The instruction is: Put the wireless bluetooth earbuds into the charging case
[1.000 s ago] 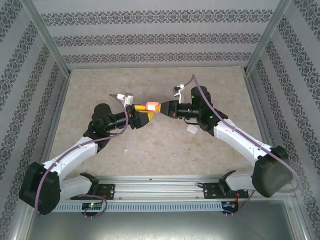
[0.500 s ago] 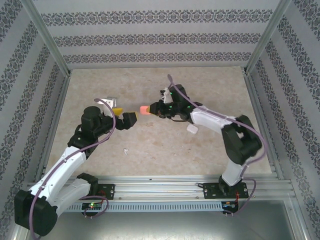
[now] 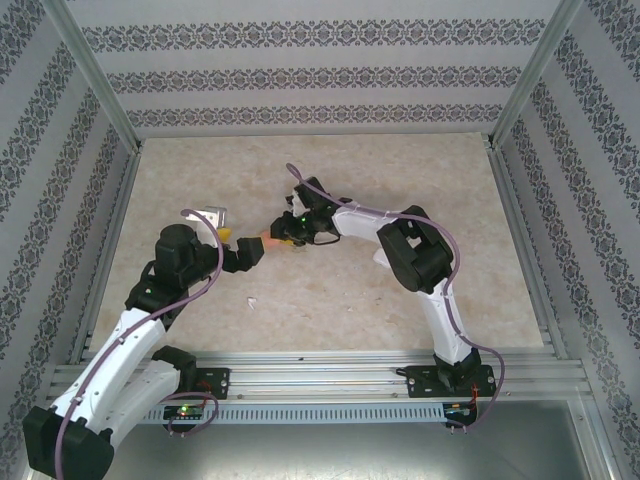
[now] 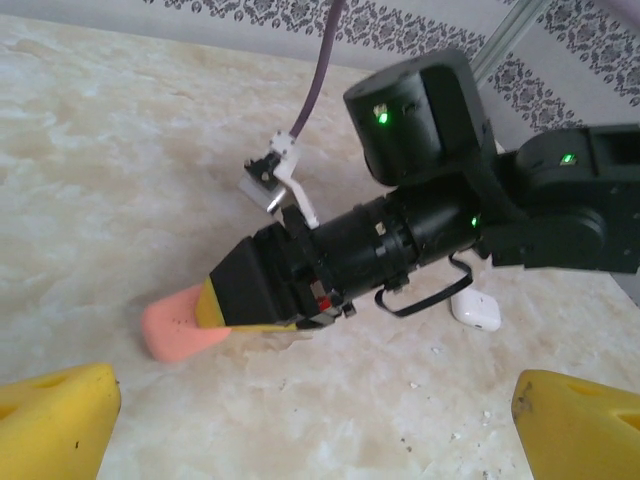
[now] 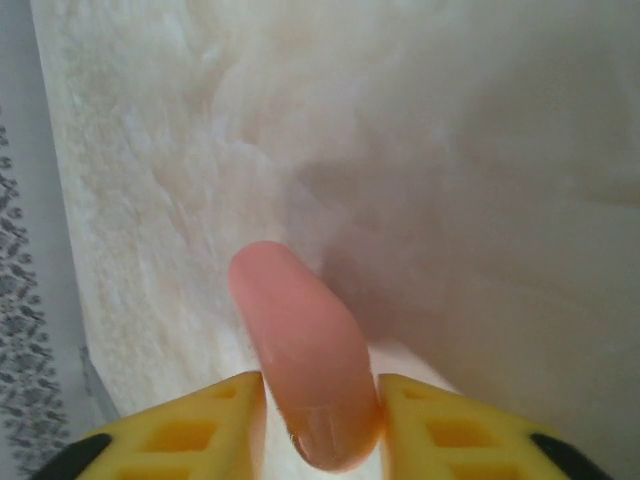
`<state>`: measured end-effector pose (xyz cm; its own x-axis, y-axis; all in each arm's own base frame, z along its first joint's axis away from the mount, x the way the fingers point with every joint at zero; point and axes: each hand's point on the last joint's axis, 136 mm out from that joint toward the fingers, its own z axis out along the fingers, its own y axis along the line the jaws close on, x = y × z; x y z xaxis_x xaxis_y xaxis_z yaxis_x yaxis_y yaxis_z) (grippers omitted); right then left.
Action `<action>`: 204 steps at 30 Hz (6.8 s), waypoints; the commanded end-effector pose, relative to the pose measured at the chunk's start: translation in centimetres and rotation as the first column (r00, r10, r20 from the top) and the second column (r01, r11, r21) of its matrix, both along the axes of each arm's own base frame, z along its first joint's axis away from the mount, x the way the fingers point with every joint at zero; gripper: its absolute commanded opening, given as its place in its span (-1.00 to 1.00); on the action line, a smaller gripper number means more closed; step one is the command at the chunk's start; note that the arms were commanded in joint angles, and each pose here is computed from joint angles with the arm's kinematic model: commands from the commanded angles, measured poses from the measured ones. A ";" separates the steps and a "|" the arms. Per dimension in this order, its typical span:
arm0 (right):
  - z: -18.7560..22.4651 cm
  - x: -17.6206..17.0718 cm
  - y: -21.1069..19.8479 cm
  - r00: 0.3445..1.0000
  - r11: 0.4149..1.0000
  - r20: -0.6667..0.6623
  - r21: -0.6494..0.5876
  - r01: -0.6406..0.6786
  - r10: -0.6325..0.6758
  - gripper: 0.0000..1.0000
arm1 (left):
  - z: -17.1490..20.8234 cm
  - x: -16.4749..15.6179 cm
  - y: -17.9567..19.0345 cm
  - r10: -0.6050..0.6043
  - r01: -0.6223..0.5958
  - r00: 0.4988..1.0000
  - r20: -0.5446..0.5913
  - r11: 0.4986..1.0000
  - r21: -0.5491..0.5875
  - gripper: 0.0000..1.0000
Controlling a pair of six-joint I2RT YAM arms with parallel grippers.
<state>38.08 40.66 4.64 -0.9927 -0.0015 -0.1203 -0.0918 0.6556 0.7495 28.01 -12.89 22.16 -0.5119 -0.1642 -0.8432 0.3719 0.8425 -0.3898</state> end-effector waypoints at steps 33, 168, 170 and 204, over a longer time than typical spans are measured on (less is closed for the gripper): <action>3.7 -7.3 -27.7 0.990 0.773 0.095 -0.634 -0.021 0.105 0.34 | -3.5 1.8 -7.2 -0.312 0.306 0.932 -0.186 0.950 -0.064 0.81; 25.6 -13.5 -11.7 0.664 0.960 0.734 0.058 -0.274 0.145 0.41 | 5.9 -2.4 -11.1 -0.526 0.590 0.799 0.292 0.781 -0.204 -1.00; 25.5 -13.7 -11.0 0.678 0.949 0.719 0.084 -0.303 0.153 0.42 | 6.8 -2.9 -11.0 -0.523 0.603 0.781 0.341 0.774 -0.194 -1.00; 25.7 -9.1 -9.3 0.836 0.911 0.544 0.304 -0.277 0.072 0.28 | 8.1 -5.4 -11.2 -0.590 0.700 0.695 0.411 0.686 -0.199 -1.00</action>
